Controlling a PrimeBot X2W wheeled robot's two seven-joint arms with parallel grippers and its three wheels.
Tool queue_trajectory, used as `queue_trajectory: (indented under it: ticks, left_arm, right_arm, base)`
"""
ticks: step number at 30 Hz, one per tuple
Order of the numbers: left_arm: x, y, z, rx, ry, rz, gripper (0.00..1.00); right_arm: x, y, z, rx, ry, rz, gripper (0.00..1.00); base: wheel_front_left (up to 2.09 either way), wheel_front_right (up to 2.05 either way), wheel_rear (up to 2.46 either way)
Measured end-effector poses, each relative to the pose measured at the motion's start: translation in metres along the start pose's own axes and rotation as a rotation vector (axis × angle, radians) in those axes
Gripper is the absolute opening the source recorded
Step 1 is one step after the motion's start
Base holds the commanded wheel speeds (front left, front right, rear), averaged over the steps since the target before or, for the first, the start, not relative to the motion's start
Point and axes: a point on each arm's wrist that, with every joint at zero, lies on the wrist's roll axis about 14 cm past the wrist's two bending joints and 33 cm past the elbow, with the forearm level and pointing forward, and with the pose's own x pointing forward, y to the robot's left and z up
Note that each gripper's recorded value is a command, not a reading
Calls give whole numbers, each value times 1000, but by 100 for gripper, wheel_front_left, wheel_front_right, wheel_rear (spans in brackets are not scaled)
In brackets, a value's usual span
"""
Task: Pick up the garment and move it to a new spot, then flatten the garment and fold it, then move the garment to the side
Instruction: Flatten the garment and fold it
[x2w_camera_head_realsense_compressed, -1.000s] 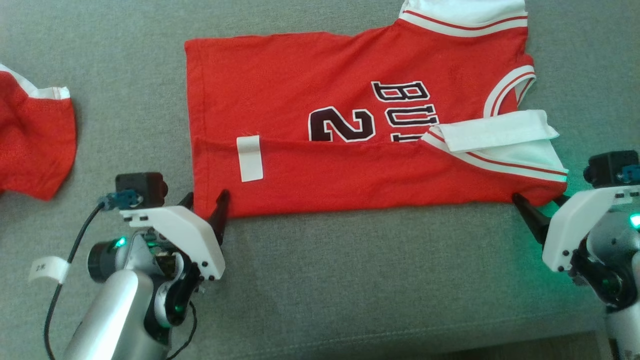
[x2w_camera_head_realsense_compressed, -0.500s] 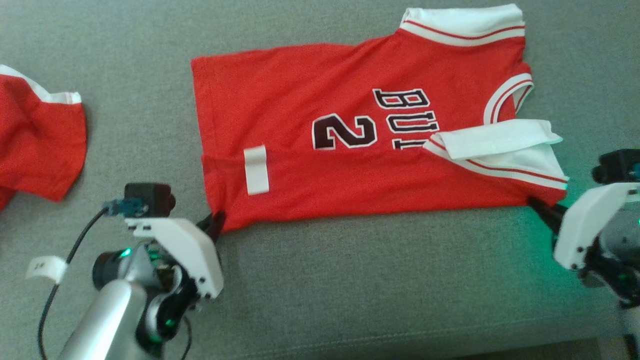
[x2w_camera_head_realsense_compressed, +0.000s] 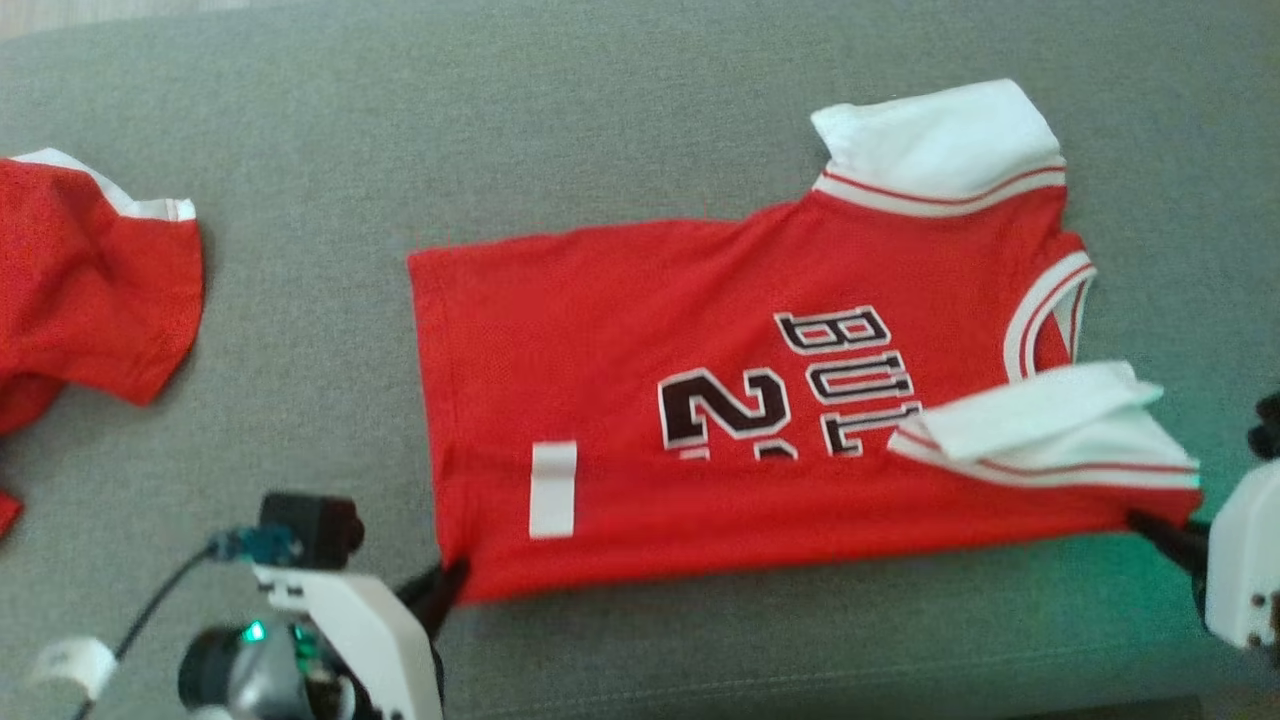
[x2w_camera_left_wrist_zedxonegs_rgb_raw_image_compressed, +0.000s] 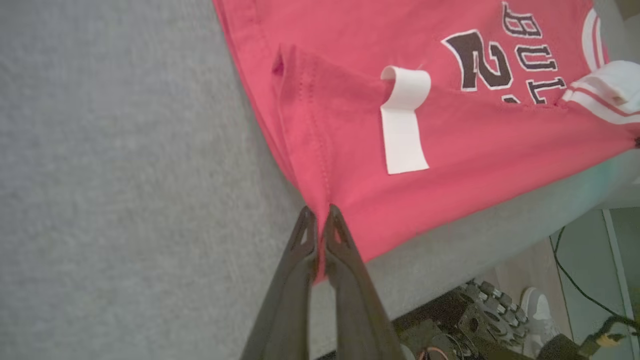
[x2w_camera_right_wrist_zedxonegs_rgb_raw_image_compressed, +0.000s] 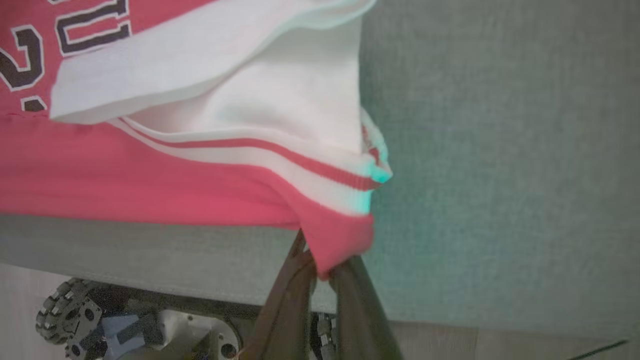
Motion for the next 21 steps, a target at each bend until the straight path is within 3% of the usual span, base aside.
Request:
queue_trajectory:
  ticks: [3, 4, 5, 6, 7, 8, 13, 20, 21]
  left_arm:
    - [-1, 0, -20, -32, 47, 13, 0]
    - [-1, 2, -25, -31, 55, 23, 0]
    - [0, 3, -28, -27, 61, 29, 18]
    - [1, 3, -29, -27, 63, 30, 49]
    - [1, 2, -29, -28, 61, 30, 94]
    - [1, 4, -29, -29, 58, 34, 100]
    - [-1, 12, -14, -33, -2, 62, 100]
    - [20, 19, 72, 42, -175, 70, 100]
    - [20, 19, 72, 42, -175, 70, 100]
  right_arm:
    - [3, 2, -14, -7, 39, -1, 0]
    - [4, 1, -15, -20, 40, -11, 25]
    - [5, 2, -14, -35, 38, -16, 79]
    - [6, 4, -14, -46, 35, -18, 100]
    - [7, 3, -14, -54, 30, -23, 100]
    - [7, 2, -12, -62, 25, -30, 100]
    - [-2, -7, 15, -75, -69, -54, 100]
    - [-27, -1, 146, -95, -381, -43, 100]
    - [-27, -1, 146, -95, -381, -43, 100]
  base:
    - [0, 0, 0]
    - [0, 0, 0]
    - [0, 0, 0]
    - [0, 0, 0]
    - [0, 0, 0]
    - [0, 0, 0]
    - [0, 0, 0]
    - [0, 0, 0]
    - [0, 0, 0]
